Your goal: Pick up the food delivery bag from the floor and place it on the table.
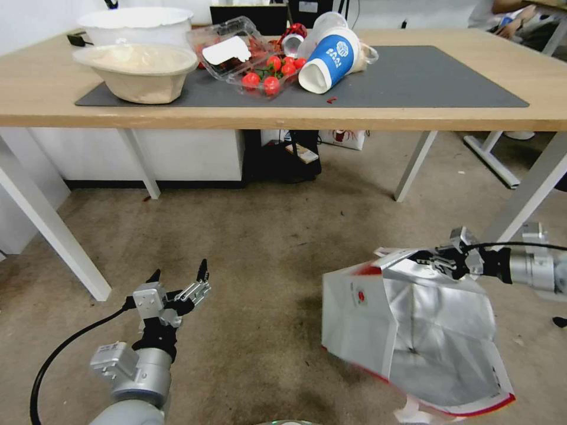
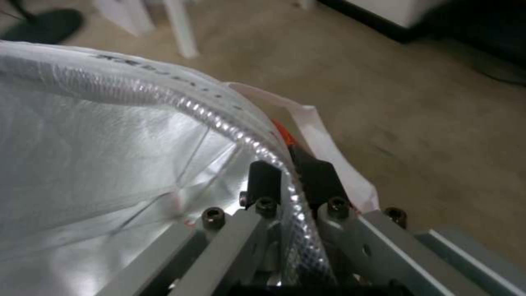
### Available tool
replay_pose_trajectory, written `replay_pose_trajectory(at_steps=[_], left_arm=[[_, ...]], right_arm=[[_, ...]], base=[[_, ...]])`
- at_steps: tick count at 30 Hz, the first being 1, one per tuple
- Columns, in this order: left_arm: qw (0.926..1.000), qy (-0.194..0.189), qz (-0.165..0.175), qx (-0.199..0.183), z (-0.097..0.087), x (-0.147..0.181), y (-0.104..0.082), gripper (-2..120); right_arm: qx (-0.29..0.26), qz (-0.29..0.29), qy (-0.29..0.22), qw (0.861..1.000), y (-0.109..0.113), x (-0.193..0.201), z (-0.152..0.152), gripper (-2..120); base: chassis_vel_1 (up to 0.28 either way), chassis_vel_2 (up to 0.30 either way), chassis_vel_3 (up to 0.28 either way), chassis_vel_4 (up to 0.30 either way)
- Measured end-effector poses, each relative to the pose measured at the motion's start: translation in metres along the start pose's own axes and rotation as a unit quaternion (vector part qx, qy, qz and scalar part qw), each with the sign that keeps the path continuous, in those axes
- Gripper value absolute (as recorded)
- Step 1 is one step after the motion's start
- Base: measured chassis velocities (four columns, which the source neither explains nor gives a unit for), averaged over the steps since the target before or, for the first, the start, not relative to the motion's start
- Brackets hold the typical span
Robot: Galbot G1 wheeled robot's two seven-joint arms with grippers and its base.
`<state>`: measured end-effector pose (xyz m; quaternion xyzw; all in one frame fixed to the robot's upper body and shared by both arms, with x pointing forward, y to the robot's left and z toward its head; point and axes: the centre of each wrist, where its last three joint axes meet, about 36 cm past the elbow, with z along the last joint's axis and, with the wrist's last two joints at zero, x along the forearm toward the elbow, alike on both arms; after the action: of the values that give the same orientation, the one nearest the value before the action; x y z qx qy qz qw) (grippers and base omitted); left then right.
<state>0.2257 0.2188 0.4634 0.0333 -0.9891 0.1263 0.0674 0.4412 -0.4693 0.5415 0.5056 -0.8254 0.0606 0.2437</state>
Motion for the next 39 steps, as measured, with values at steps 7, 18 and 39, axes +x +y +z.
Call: replay_pose_trajectory(at_steps=[7,18,39], left_arm=[[1.0000,-0.002,0.001,-0.003,-0.002,-0.001,0.000,100],[0.9998,-0.005,-0.011,-0.015,-0.003,-0.001,-0.002,100],[0.9998,-0.006,-0.016,-0.010,-0.003,0.002,-0.008,100]], right_arm=[[-0.024,-0.062,-0.007,0.998,0.027,-0.020,-0.017,0],[-0.031,-0.082,-0.010,0.996,0.040,-0.028,-0.016,0],[-0.030,-0.081,-0.014,0.996,0.043,-0.034,-0.006,0]], base=[[0.000,0.000,0.000,0.000],[0.000,0.000,0.000,0.000],[0.000,0.000,0.000,0.000]])
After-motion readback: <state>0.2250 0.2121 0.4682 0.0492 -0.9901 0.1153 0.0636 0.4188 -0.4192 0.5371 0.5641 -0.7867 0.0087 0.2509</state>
